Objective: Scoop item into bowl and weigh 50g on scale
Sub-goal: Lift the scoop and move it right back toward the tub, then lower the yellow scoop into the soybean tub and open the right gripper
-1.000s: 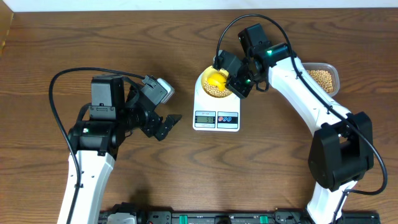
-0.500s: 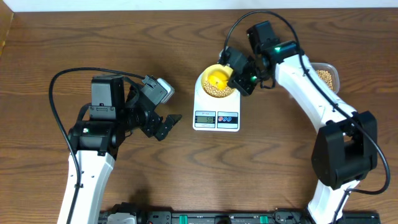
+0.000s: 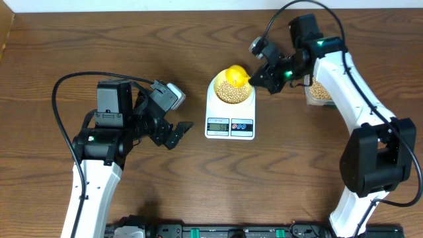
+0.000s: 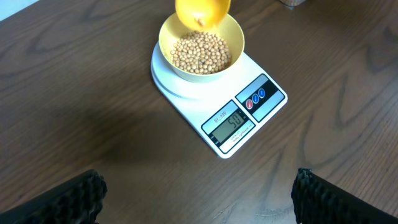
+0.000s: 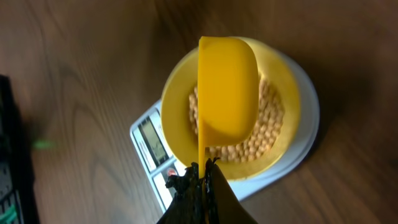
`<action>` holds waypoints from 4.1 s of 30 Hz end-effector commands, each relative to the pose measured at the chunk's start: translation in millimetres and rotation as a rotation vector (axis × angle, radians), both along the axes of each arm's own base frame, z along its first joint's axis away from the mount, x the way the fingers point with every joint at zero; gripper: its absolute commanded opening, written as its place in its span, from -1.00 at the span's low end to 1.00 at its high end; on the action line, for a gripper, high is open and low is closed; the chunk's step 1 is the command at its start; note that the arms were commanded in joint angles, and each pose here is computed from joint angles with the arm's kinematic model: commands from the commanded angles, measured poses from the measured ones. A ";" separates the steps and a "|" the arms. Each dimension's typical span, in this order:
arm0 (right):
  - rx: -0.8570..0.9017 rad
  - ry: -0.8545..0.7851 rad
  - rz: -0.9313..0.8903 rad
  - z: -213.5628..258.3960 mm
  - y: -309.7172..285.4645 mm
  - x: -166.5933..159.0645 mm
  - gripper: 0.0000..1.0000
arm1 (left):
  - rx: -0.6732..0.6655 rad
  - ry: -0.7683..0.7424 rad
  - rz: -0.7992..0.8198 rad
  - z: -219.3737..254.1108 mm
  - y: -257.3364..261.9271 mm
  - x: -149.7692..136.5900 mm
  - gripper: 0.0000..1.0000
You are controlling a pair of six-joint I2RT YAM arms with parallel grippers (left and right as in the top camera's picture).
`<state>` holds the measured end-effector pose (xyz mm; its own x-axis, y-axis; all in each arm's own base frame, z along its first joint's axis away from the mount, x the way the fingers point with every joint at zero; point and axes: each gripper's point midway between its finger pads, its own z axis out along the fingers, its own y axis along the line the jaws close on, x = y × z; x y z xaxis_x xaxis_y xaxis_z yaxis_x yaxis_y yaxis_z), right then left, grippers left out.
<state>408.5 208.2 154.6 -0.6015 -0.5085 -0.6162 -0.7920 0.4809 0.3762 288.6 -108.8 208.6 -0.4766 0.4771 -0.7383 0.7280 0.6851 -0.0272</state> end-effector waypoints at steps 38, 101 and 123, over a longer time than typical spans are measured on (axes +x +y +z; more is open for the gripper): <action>-0.167 0.084 -0.490 71.8 -211.5 20.8 -0.98 | 0.007 -0.016 -0.001 4.5 0.7 2.9 0.95; -0.185 0.635 -1.106 -43.4 -285.1 -22.4 0.06 | 0.007 -0.016 -0.001 4.5 0.7 2.8 0.95; -0.466 0.659 -1.185 -51.7 -320.2 -53.6 0.99 | 0.007 -0.016 -0.001 4.5 0.7 2.9 0.95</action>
